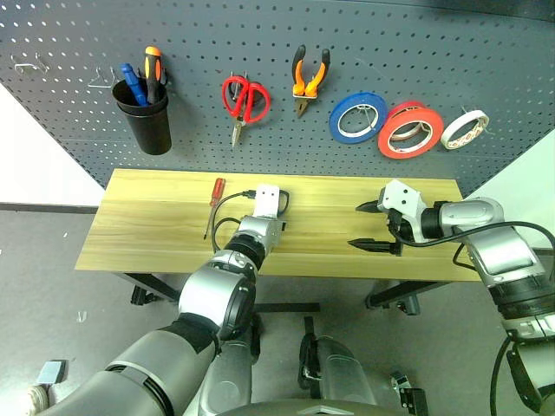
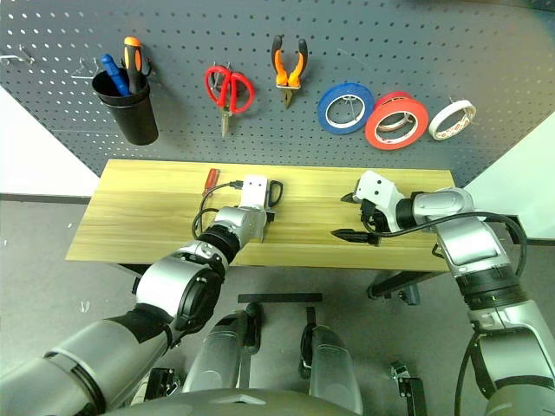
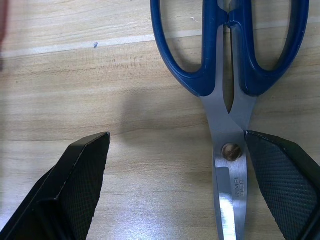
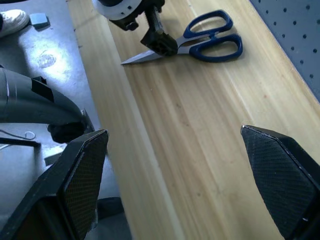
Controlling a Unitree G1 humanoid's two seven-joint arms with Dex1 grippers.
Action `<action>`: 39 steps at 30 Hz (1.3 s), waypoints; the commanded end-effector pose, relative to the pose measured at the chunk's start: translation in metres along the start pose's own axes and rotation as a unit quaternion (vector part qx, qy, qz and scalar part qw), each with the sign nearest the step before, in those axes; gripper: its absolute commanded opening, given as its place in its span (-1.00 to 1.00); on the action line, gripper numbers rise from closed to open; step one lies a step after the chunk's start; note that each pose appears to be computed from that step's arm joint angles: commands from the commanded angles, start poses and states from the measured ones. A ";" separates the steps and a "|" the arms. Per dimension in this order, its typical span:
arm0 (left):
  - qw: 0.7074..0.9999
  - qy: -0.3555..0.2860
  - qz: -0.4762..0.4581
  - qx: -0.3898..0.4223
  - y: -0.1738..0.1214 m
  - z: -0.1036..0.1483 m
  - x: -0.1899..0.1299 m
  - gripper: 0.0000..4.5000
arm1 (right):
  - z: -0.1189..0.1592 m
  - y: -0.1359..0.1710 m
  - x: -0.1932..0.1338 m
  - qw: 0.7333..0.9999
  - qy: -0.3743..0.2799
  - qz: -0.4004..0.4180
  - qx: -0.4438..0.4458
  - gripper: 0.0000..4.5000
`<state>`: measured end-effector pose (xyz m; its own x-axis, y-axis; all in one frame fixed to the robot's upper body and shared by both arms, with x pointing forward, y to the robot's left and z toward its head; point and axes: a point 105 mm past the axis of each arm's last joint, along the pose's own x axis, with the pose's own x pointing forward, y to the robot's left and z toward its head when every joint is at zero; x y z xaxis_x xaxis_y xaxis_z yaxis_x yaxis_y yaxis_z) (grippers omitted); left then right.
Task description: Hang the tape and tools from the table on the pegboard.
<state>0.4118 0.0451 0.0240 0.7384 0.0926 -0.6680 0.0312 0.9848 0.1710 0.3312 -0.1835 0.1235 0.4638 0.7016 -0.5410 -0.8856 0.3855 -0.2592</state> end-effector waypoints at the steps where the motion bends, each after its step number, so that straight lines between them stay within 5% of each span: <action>1: 0.999 0.023 -0.027 0.031 -0.031 -0.012 -0.008 0.48 | 0.011 -0.004 -0.007 1.000 -0.018 -0.018 -0.011 1.00; 5: 0.999 0.000 -0.018 0.035 -0.029 0.000 -0.010 -0.05 | 0.012 -0.006 -0.008 0.999 -0.017 -0.027 -0.020 1.00; 16: 0.999 -0.019 -0.035 -0.003 -0.028 0.012 -0.011 -0.05 | 0.005 -0.008 -0.010 0.998 0.000 -0.036 -0.044 1.00; 19: 0.999 -0.019 -0.043 -0.008 -0.030 0.015 -0.012 0.18 | 0.005 -0.006 -0.009 0.998 -0.002 -0.034 -0.047 1.00; 25: 0.999 -0.024 -0.038 -0.011 -0.026 0.018 -0.012 0.99 | 0.004 -0.008 -0.006 0.998 0.002 -0.039 -0.055 1.00; 35: 0.999 0.018 -0.028 -0.027 -0.017 0.003 -0.006 0.99 | 0.001 -0.010 -0.007 0.997 0.010 -0.053 -0.054 1.00; 39: 0.999 0.034 -0.023 -0.036 -0.008 0.000 -0.004 0.44 | -0.001 -0.012 -0.007 0.997 0.013 -0.062 -0.053 1.00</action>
<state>0.4125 0.0399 0.0290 0.7083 0.0573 -0.7036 0.0034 0.9964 0.0845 0.3380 -0.1921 0.1232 0.5475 0.6400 -0.5391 -0.8362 0.3935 -0.3820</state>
